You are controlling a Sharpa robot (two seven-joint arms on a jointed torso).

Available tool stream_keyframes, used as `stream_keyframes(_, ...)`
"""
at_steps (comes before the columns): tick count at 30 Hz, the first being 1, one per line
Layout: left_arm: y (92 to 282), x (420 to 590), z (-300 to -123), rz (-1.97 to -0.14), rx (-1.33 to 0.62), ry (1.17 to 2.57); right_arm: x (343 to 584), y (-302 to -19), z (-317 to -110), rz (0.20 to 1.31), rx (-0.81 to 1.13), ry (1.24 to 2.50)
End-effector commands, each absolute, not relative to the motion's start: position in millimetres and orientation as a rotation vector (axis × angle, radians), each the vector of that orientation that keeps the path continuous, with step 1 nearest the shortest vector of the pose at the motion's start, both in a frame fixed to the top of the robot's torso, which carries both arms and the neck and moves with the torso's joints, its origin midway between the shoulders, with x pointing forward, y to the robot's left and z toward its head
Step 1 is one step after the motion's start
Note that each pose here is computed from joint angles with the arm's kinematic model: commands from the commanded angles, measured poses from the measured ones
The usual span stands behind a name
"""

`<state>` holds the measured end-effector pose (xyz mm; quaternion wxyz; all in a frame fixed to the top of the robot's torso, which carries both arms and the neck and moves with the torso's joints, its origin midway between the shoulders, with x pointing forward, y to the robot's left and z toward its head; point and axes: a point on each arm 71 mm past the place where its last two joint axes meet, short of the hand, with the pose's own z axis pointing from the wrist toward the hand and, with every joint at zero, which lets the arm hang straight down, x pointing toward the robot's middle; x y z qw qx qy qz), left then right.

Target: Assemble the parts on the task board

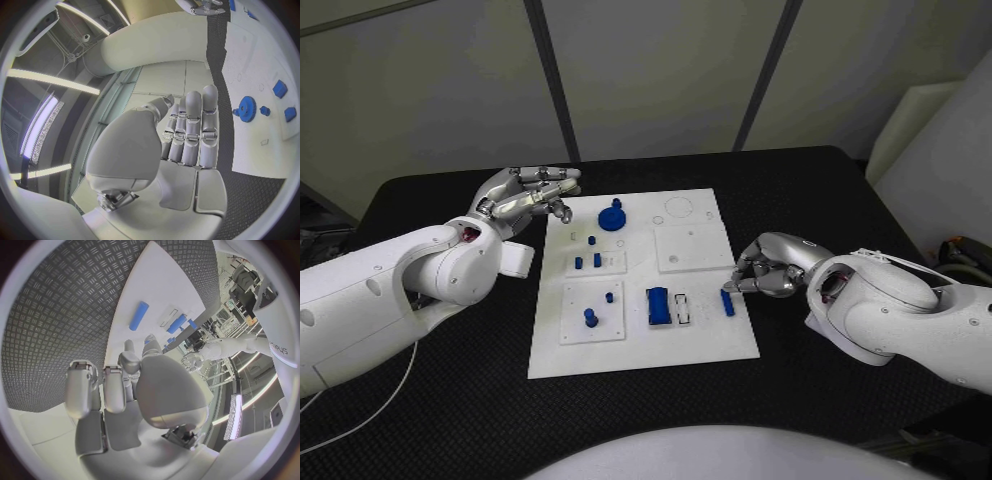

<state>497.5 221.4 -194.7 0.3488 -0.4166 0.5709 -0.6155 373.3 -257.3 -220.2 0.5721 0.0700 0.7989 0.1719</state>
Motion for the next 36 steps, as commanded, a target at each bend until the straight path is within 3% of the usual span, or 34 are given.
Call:
stream_keyframes(1, 219.8, 496.9, -193.6, -1.615, -1.073, 1.483, 371, -255, -225, 0.342, 0.092, 1.919)
stream_keyframes(22, 221.9, 496.3, -194.4, -1.612, -1.075, 1.483, 365, -239, -246, 0.341, 0.034, 1.969)
stream_keyframes(36, 222.0, 495.9, -194.6, -1.612, -1.076, 1.486, 367, -216, -251, 0.269, -0.215, 1.888)
